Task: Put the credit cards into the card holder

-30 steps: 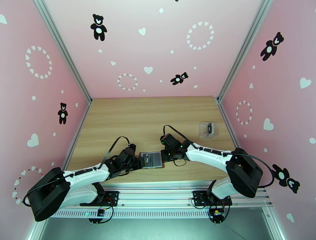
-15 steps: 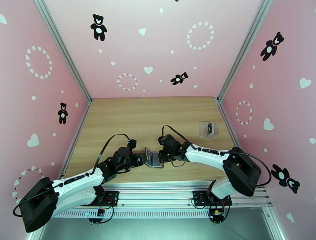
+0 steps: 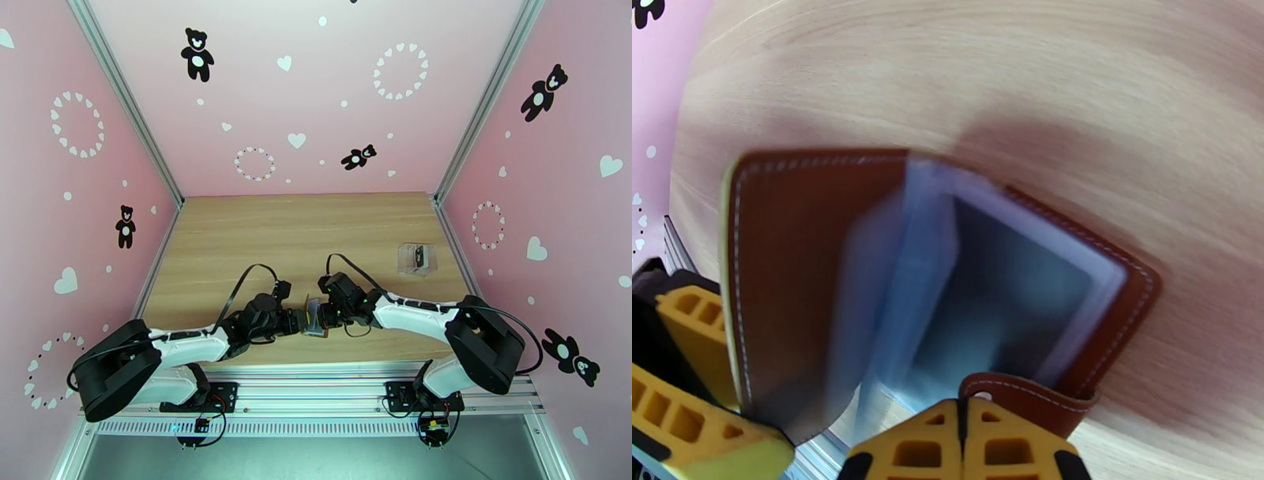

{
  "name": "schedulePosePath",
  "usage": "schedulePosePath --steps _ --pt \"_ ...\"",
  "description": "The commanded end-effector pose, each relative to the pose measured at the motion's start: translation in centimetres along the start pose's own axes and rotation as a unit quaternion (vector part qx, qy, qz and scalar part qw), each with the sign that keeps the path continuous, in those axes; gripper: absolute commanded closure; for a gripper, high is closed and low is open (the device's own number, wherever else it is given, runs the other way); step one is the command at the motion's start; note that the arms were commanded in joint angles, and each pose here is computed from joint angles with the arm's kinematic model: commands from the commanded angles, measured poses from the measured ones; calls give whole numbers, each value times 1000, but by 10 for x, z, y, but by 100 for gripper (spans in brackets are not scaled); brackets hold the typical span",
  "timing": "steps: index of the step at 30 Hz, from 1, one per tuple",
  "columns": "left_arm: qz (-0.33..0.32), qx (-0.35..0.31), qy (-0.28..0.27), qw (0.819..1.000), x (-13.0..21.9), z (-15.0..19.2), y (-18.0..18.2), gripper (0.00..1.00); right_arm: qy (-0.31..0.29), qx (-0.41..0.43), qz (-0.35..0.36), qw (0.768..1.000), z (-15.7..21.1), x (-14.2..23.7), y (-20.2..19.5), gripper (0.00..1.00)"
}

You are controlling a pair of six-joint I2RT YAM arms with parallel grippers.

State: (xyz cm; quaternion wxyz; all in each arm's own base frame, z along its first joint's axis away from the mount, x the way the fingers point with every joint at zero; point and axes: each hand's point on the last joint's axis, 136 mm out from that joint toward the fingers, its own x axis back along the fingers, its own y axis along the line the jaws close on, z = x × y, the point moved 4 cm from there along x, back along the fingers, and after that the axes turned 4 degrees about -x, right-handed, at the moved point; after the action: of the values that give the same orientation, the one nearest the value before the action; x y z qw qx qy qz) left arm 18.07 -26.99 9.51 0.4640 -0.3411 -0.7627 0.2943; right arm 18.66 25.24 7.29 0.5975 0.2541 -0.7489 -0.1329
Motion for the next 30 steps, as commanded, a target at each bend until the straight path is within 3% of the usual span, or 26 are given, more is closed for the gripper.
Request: schedulePosePath --steps 1,7,11,14,19,27,30 --pt "-5 -12 13 1000 -12 3 -4 76 -20 -12 6 1000 5 13 -11 100" --pt "12 -25 24 999 -24 4 -14 78 -29 -25 7 999 7 25 -27 100" --pt "34 -40 28 998 -25 5 -27 68 -31 -32 6 999 7 27 -34 100" --pt "89 -45 40 994 -26 9 -41 59 -34 -38 2 999 5 26 -40 100" --pt "162 -46 62 984 -35 17 -61 57 -37 -48 -8 998 1 25 -45 100" --pt "150 -63 34 986 -45 6 -62 66 -35 -49 -4 998 0 26 -45 100" --pt "94 -51 32 994 -55 2 -48 74 -33 -55 10 998 1 29 -48 100"
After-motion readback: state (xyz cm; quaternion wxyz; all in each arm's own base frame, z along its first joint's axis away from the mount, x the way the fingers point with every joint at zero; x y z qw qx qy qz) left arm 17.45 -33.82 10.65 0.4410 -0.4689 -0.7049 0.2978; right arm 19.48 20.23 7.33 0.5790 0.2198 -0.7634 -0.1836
